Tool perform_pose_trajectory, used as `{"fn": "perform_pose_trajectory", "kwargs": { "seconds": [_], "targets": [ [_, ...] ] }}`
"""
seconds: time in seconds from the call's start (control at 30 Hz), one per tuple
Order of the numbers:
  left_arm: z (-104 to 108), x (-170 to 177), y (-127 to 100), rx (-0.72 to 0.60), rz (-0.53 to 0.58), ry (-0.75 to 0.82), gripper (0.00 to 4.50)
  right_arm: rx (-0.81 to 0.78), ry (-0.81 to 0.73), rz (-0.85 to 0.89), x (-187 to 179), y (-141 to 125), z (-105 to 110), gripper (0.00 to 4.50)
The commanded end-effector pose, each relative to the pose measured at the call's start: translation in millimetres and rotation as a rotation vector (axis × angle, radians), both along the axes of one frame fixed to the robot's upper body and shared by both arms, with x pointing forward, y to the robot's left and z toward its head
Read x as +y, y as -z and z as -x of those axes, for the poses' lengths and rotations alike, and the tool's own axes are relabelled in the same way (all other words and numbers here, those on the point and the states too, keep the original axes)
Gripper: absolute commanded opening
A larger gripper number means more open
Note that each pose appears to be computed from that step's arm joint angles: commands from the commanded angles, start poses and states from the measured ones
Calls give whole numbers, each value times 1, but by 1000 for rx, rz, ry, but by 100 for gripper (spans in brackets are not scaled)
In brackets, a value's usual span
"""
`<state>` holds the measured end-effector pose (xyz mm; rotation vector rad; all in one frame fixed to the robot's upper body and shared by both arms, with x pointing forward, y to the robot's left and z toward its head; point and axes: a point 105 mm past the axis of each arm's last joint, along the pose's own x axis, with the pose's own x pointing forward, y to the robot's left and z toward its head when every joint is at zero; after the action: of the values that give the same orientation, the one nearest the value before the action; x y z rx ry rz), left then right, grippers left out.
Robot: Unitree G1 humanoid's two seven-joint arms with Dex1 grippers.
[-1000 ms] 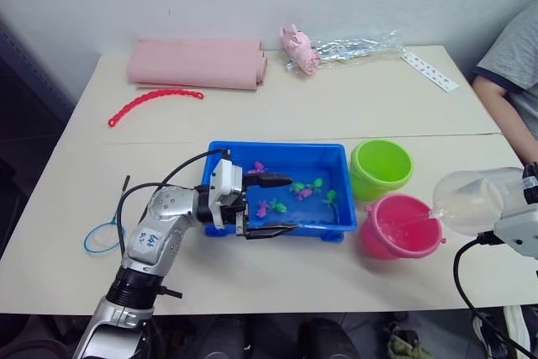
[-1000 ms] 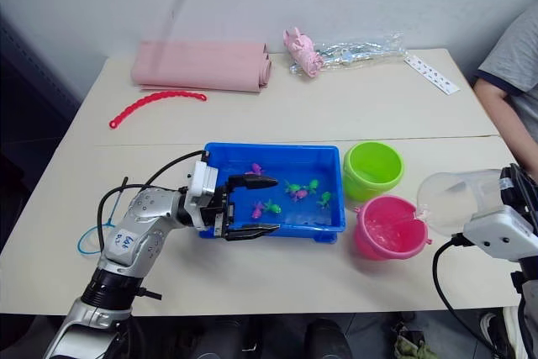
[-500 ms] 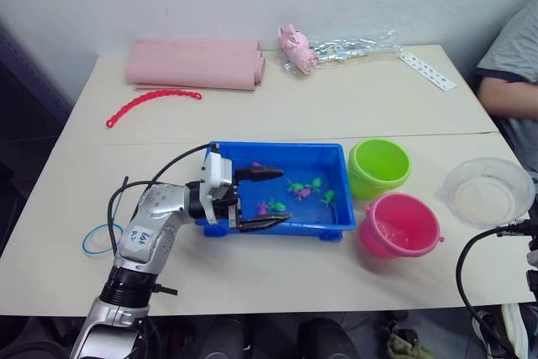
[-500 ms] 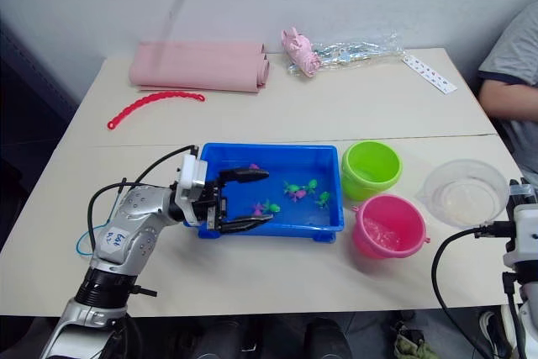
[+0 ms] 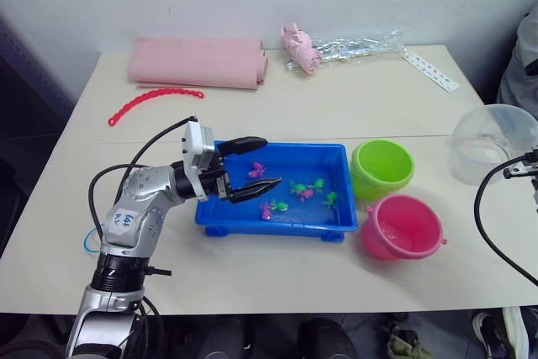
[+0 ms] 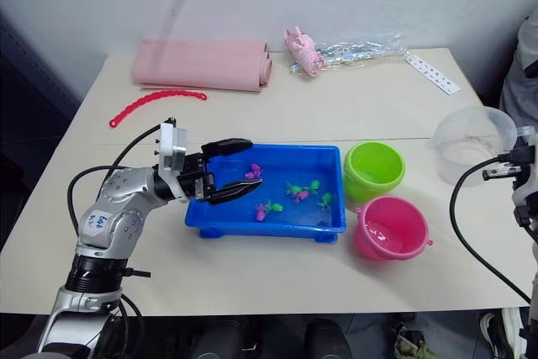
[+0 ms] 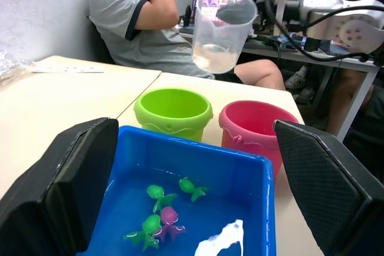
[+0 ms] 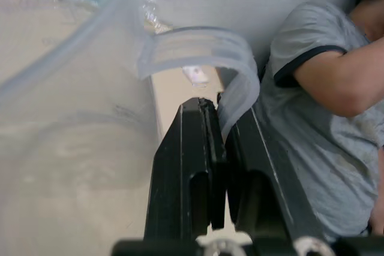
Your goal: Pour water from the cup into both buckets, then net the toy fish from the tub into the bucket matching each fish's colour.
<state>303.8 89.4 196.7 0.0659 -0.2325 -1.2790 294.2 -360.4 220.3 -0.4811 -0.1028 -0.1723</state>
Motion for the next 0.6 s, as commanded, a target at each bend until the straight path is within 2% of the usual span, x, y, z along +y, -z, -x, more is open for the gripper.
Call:
{"fn": "perform_pose_trajectory", "kwargs": {
  "seconds": [0.03, 0.37, 0.6],
  "targets": [
    [3, 1, -5, -32, 9, -19, 450, -47, -1, 94, -2, -23, -7, 2],
    [4, -1, -4, -52, 13, -58, 450, -32, -17, 287, 16, -19, -34, 2],
    [8, -6, -3, -70, 13, -57, 450, -90, 14, 525, 31, -32, -44, 2]
  ]
}}
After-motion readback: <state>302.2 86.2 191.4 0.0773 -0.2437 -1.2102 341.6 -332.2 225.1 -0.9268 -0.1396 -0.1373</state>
